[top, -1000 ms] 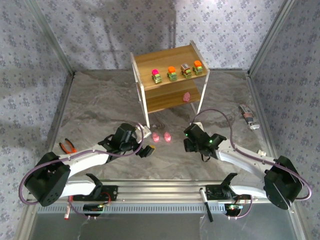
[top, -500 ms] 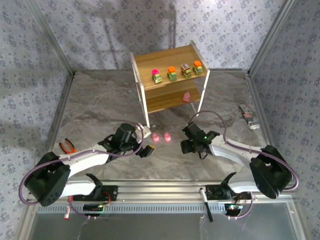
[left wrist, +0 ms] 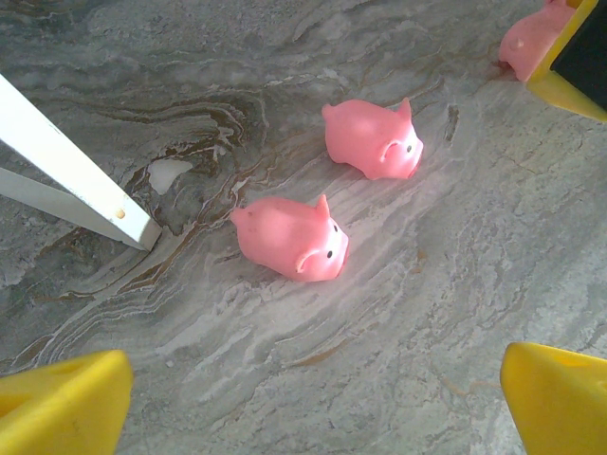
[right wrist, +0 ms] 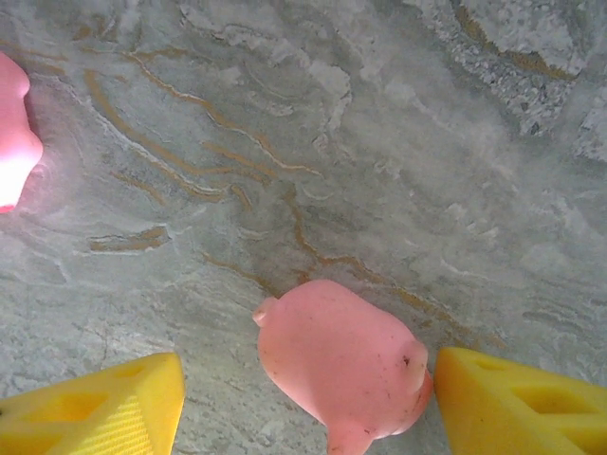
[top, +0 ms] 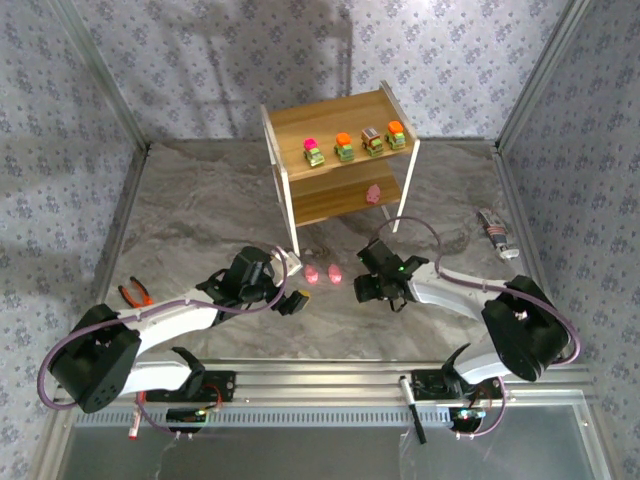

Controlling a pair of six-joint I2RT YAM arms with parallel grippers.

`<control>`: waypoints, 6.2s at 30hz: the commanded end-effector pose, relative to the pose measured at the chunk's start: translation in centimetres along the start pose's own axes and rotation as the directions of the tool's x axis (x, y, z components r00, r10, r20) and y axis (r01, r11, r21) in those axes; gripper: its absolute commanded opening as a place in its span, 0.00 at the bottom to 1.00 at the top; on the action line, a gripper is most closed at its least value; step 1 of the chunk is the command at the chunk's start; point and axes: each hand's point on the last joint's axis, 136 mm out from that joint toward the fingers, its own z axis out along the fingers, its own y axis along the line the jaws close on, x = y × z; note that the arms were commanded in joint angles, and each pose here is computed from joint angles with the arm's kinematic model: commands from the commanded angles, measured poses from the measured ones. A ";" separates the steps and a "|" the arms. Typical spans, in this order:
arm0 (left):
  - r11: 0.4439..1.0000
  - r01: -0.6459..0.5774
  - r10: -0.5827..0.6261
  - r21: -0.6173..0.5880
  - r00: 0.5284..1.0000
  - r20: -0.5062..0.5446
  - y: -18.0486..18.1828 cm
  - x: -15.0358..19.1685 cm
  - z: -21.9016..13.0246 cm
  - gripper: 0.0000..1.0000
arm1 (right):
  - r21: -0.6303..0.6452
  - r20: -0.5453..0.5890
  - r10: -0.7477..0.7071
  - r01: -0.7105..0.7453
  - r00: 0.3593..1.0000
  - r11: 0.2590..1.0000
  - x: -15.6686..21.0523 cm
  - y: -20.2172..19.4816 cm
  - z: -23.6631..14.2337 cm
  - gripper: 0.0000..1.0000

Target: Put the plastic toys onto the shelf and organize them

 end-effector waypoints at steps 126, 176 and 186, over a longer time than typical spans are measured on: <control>1.000 -0.015 0.014 0.017 0.999 0.040 -0.2 -1.3 -0.3 1.00 | 0.035 0.391 0.013 -0.028 0.920 0.999 -0.5 1.7 -2.0 0.16; 1.000 -0.025 0.024 0.010 0.998 0.065 -0.2 -1.7 -0.9 1.00 | 0.040 0.553 0.173 -0.234 0.815 0.971 -20.5 2.3 -11.8 0.16; 1.000 -0.023 0.022 0.008 0.998 0.064 -0.2 -1.7 -0.9 1.00 | 0.051 0.530 0.192 -0.257 0.826 0.965 -21.5 1.5 -9.9 0.16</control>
